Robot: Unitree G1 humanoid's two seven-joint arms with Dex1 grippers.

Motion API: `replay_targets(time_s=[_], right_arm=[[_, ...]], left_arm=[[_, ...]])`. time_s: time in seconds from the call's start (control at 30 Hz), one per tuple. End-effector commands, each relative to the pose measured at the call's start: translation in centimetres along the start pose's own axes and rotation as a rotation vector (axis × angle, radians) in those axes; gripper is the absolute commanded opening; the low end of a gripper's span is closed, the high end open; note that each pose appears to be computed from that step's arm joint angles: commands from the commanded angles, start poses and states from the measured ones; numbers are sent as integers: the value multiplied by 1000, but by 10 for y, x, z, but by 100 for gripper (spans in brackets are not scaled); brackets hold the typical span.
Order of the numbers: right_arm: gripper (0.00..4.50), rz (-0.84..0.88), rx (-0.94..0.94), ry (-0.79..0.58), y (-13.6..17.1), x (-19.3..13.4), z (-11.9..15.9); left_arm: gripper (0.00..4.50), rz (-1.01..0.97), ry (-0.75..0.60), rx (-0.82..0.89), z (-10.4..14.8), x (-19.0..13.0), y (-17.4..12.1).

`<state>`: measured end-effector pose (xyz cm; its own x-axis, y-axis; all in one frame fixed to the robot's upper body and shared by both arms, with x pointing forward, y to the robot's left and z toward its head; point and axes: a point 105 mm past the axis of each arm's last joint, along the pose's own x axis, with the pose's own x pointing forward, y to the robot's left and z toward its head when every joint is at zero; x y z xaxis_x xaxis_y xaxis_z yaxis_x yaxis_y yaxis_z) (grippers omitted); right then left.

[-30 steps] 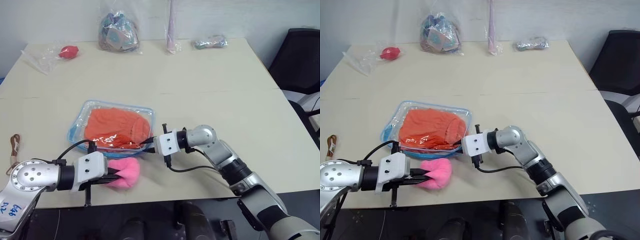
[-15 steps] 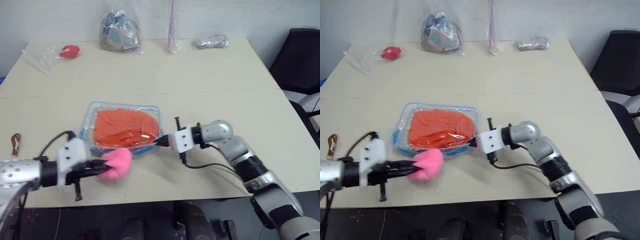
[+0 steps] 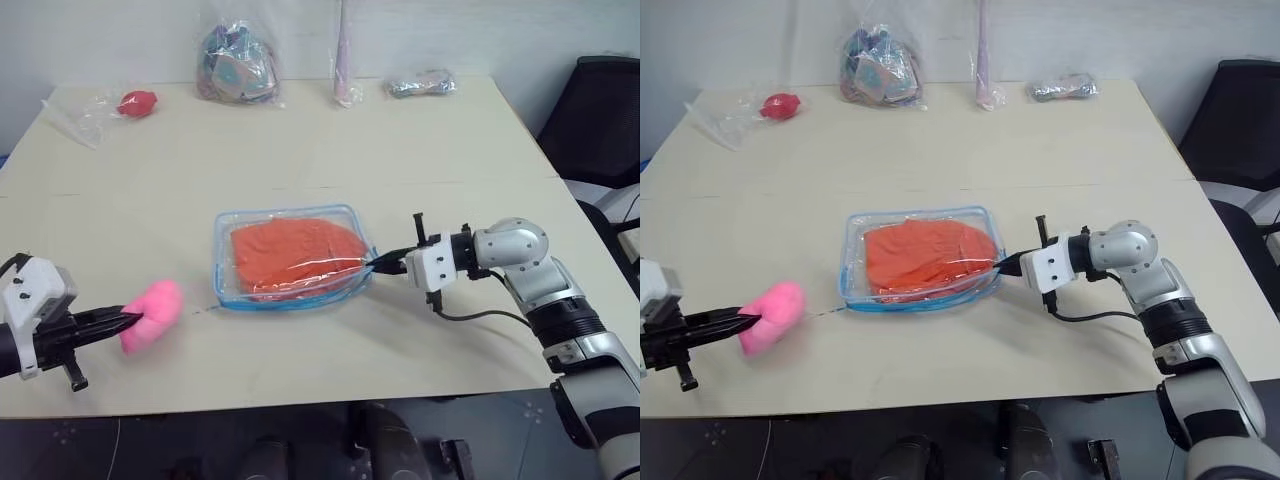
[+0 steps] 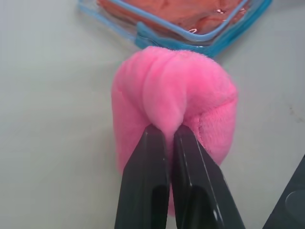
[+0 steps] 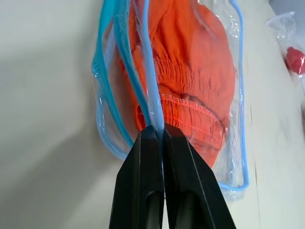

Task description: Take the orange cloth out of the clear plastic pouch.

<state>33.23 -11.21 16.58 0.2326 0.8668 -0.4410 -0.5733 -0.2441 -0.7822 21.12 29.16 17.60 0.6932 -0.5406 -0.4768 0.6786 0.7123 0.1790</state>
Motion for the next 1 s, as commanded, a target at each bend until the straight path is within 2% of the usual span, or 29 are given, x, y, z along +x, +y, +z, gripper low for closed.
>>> replay_targets(time_s=[0.03,0.13,0.23,0.5,0.6,0.63,0.7,0.83,1.0], right_arm=[[6,-46,6,-5,-6,-7,0],[6,-44,64,-15,-6,-6,-1],[68,-37,115,-14,-7,-5,0],[351,-75,242,-15,-4,-21,7],[449,-98,314,-7,1,-30,9],[450,-106,359,-20,2,-34,12],[450,-122,467,-58,4,-40,20],[450,-102,663,-151,11,-48,43],[450,-81,781,-207,16,-48,63]], left_arm=[[0,6,8,25,-3,3,0],[0,-9,4,9,-7,11,-3],[77,-13,1,12,-10,20,-7],[337,39,36,25,-22,5,-3],[431,89,29,51,-13,-8,5],[445,83,1,63,-2,-12,5],[445,73,-47,88,20,-15,5],[445,-40,-135,177,70,0,-12],[445,-193,-96,296,82,25,-41]])
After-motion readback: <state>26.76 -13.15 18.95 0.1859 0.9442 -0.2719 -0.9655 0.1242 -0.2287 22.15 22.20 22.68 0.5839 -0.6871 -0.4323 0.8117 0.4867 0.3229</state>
